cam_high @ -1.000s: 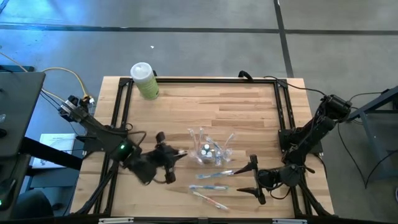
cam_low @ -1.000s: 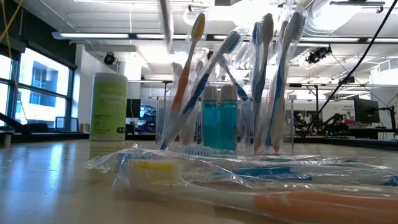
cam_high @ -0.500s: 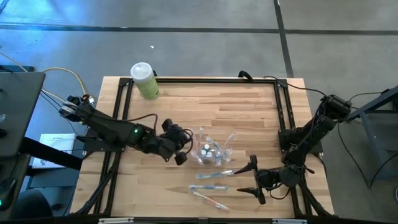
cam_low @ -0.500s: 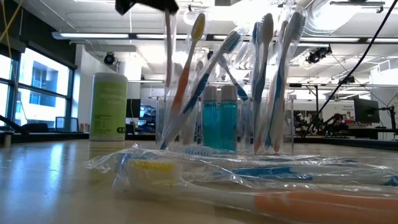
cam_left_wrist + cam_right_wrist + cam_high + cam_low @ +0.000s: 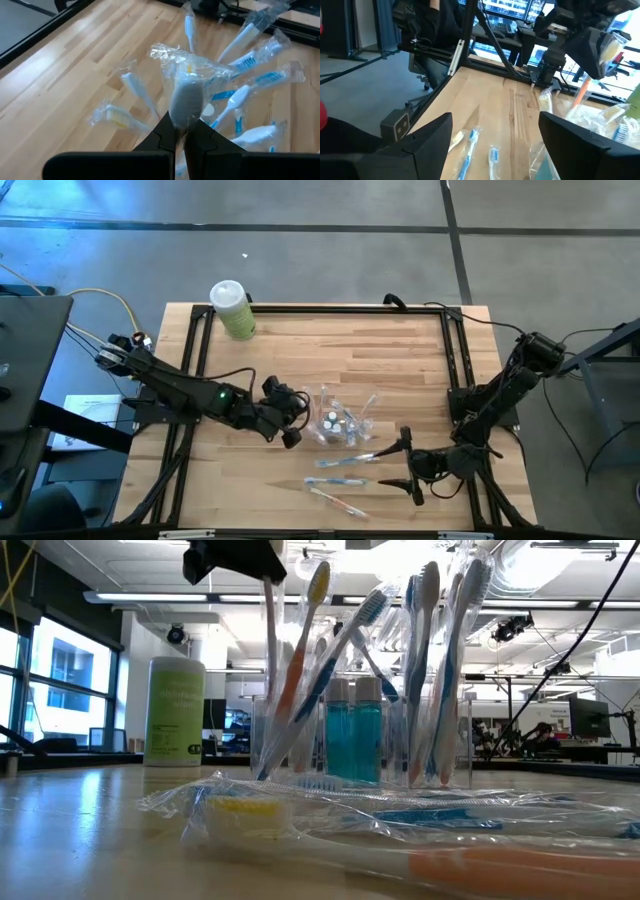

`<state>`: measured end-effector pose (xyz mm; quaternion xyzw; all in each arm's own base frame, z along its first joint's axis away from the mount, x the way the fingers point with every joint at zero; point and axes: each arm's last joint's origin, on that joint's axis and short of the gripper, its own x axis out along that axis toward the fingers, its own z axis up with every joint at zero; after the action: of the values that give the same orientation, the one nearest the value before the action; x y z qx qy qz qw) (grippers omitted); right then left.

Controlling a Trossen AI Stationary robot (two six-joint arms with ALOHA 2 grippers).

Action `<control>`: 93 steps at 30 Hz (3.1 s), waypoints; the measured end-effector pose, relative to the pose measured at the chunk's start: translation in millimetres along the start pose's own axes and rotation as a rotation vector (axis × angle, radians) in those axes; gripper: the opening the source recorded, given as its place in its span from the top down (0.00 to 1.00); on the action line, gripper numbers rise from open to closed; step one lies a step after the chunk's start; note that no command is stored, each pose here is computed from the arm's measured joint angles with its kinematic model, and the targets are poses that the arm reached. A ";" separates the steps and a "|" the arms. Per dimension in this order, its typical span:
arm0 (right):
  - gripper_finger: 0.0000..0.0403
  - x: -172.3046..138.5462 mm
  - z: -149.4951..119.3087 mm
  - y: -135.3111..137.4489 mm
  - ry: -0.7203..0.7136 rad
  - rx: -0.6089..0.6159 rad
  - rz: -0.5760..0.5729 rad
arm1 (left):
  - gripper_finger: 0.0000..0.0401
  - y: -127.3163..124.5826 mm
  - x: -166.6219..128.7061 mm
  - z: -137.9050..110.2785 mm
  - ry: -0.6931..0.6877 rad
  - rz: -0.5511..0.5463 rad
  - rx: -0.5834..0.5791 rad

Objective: Pick & Place toothbrushing station
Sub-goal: Put the orange toothbrush into the transparent organizer, then put the blue toothbrush into the transparent organizer

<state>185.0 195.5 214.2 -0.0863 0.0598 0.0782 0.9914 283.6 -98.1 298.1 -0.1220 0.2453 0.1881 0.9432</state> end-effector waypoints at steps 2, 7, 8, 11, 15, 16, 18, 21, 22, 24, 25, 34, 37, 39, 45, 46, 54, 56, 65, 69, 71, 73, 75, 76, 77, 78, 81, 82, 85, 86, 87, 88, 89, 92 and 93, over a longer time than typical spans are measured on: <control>0.28 0.8 -0.6 -1.0 0.006 0.010 -0.005 | 0.99 -0.6 0.4 0.2 0.006 -0.016 0.000; 0.28 1.7 -2.9 -2.1 0.024 0.029 -0.009 | 0.98 -4.4 17.1 -8.9 0.044 0.005 0.022; 0.28 1.7 -3.0 -2.1 0.026 0.028 -0.009 | 0.97 -4.8 20.8 -10.9 0.051 0.013 0.035; 0.28 1.7 -3.1 -2.1 0.026 0.028 -0.009 | 0.96 -6.8 31.7 -16.2 0.066 0.027 0.075; 0.28 1.7 -3.3 -2.1 0.027 0.026 -0.009 | 0.95 -10.1 39.6 -21.3 0.080 0.022 0.104; 0.28 1.7 -3.3 -2.1 0.028 0.026 -0.009 | 0.95 -10.2 40.4 -22.1 0.083 0.026 0.107; 0.28 1.7 -3.3 -2.1 0.028 0.026 -0.009 | 0.95 -10.7 42.1 -23.6 0.088 0.028 0.111; 0.28 1.7 -3.5 -2.1 0.029 0.025 -0.009 | 0.94 -10.4 42.2 -24.2 0.094 0.030 0.133; 0.28 1.7 -3.6 -2.1 0.030 0.024 -0.009 | 0.94 -10.4 42.2 -24.2 0.095 0.028 0.153; 0.28 1.7 -3.6 -2.1 0.030 0.024 -0.009 | 0.94 -10.7 42.1 -25.2 0.101 0.026 0.182; 0.28 1.7 -3.6 -2.1 0.031 0.024 -0.009 | 0.93 -11.6 42.6 -26.0 0.099 0.027 0.184; 0.28 1.7 -3.8 -2.1 0.032 0.023 -0.009 | 0.76 -13.4 56.9 -37.7 0.098 0.117 0.229; 0.28 1.7 -3.9 -2.1 0.032 0.022 -0.009 | 0.69 -14.4 60.0 -40.9 0.094 0.144 0.312; 0.28 1.7 -4.1 -2.1 0.034 0.021 -0.009 | 0.66 -17.3 57.7 -42.2 0.083 0.149 0.371; 0.28 1.7 -5.3 -2.1 0.044 0.013 -0.009 | 0.62 -34.0 38.8 -43.3 -0.032 0.189 0.480; 0.28 1.7 -5.3 -2.1 0.044 0.013 -0.008 | 0.62 -37.5 34.5 -42.7 -0.057 0.191 0.502; 0.28 1.5 -5.2 -1.8 0.044 0.015 -0.008 | 0.62 -72.3 -11.0 -47.5 -0.266 0.284 0.730; 0.28 1.5 -5.3 -1.8 0.044 0.015 -0.008 | 0.62 -81.2 -21.8 -54.4 -0.280 0.231 0.761; 0.28 1.4 -5.7 -1.8 0.048 0.019 -0.008 | 0.62 -109.0 -38.6 -93.1 -0.130 -0.256 0.640; 0.28 1.5 -5.7 -1.9 0.048 0.035 -0.008 | 0.62 -112.0 -20.9 -113.5 -0.065 -0.226 0.688; 0.28 1.5 -5.7 -1.9 0.048 0.036 -0.009 | 0.62 -112.8 -16.1 -120.5 -0.049 -0.209 0.709; 0.28 1.5 -5.7 -1.9 0.048 0.035 -0.008 | 0.62 -112.3 -9.0 -125.0 -0.029 -0.193 0.696; 0.28 1.5 -5.8 -1.9 0.048 0.035 -0.009 | 0.62 -111.3 -1.9 -129.1 0.005 -0.206 0.677; 0.28 1.5 -6.2 -1.9 0.051 0.033 -0.008 | 0.62 -112.0 1.9 -131.3 0.019 -0.221 0.672; 0.28 1.4 -6.9 -1.9 0.058 0.029 -0.009 | 0.62 -112.7 4.9 -133.2 0.030 -0.232 0.667; 0.28 1.4 -7.6 -1.9 0.063 0.025 -0.008 | 0.62 -112.8 8.3 -135.9 0.042 -0.233 0.666; 0.28 1.4 -7.9 -1.9 0.065 0.024 -0.008 | 0.62 -112.6 18.4 -145.1 0.072 -0.216 0.657; 0.28 1.4 -7.9 -1.9 0.065 0.024 -0.009 | 0.62 -112.2 21.4 -147.4 0.082 -0.213 0.657; 0.28 1.5 -7.9 -2.0 0.065 0.037 -0.010 | 0.62 -112.6 28.6 -151.6 0.105 -0.236 0.662; 0.28 1.5 -7.9 -2.1 0.065 0.038 -0.010 | 0.62 -112.3 29.3 -151.5 0.105 -0.235 0.665; 0.28 1.5 -7.9 -2.1 0.065 0.038 -0.010 | 0.62 -112.4 29.8 -150.8 0.101 -0.236 0.661; 0.28 1.5 -7.9 -2.1 0.065 0.038 -0.010 | 0.62 -112.4 30.6 -149.8 0.097 -0.236 0.657; 0.28 1.5 -7.9 -2.1 0.065 0.038 -0.010 | 0.62 -112.0 31.3 -149.8 0.094 -0.237 0.658; 0.28 1.5 -7.9 -2.1 0.065 0.038 -0.009 | 0.62 -108.4 35.8 -153.1 0.085 -0.265 0.635; 0.28 1.5 -7.9 -2.1 0.065 0.038 -0.010 | 0.62 -106.3 38.2 -155.1 0.081 -0.287 0.617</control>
<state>186.0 192.3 206.7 -0.0701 0.0930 0.0693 0.9908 293.9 -232.4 161.5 0.1282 0.3083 -0.0344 0.9420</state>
